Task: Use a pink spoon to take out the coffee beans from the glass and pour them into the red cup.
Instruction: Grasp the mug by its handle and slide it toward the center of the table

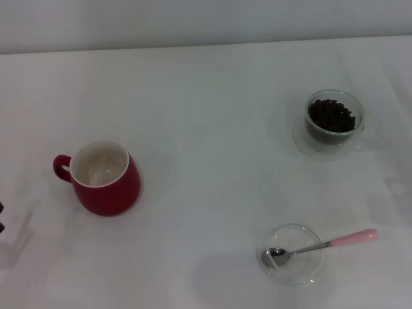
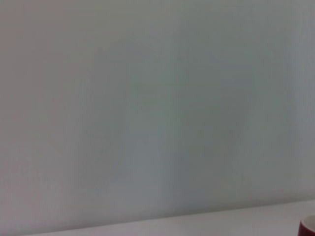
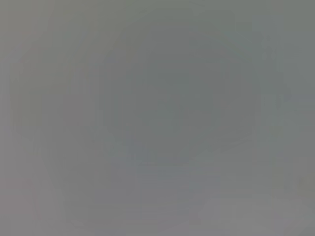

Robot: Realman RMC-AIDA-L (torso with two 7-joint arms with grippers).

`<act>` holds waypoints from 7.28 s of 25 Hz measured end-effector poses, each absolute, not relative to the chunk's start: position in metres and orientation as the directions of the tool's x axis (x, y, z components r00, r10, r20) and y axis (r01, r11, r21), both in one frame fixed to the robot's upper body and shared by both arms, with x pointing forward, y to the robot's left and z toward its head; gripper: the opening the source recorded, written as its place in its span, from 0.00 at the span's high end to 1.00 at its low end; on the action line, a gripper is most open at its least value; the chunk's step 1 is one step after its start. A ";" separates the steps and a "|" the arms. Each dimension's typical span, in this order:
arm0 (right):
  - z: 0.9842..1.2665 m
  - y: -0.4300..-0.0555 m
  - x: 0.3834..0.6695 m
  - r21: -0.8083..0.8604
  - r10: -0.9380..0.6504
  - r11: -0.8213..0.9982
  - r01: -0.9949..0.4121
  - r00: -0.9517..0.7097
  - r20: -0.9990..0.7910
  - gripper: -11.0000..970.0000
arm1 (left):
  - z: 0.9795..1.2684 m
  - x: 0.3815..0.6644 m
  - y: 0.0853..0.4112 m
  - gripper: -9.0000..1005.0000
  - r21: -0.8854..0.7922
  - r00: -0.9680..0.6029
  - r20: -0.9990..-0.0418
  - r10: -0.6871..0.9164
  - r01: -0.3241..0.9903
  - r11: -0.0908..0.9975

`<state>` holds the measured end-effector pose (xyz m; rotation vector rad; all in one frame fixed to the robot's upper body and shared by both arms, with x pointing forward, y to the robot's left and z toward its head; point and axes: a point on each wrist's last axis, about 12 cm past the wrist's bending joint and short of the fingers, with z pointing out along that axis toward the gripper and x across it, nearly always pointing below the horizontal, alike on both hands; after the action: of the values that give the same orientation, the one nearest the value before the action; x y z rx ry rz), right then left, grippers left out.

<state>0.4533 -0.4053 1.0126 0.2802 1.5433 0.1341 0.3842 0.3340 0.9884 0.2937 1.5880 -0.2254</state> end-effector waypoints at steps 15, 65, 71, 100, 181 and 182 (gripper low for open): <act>1.009 -0.408 0.444 0.264 0.264 0.959 0.103 0.019 -0.964 0.10 | 0.988 0.437 0.320 0.21 0.062 -0.086 -0.990 0.110 0.434 0.899; 1.014 -0.404 0.444 0.280 0.275 0.958 0.070 0.065 -0.959 0.10 | 0.986 0.483 0.290 0.44 0.143 -0.125 -0.959 0.255 0.562 0.815; 1.015 -0.403 0.444 0.279 0.275 0.958 0.066 0.064 -0.959 0.10 | 0.986 0.482 0.291 0.63 0.142 -0.127 -0.959 0.253 0.559 0.817; 1.015 -0.402 0.444 0.278 0.274 0.959 0.055 0.066 -0.959 0.10 | 0.986 0.490 0.286 0.82 0.173 -0.125 -0.947 0.297 0.581 0.795; 1.016 -0.406 0.439 0.271 0.266 0.960 0.068 0.082 -0.961 0.11 | 1.011 0.555 0.166 0.83 0.219 -0.020 -0.907 0.421 0.832 0.510; 1.016 -0.406 0.439 0.272 0.266 0.960 0.069 0.082 -0.961 0.11 | 1.011 0.554 0.166 0.82 0.218 -0.020 -0.907 0.421 0.832 0.509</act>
<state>0.4385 -0.4064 1.0163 0.2741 1.4875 0.1497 0.5545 0.1661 1.0115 1.0878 1.6399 -0.4619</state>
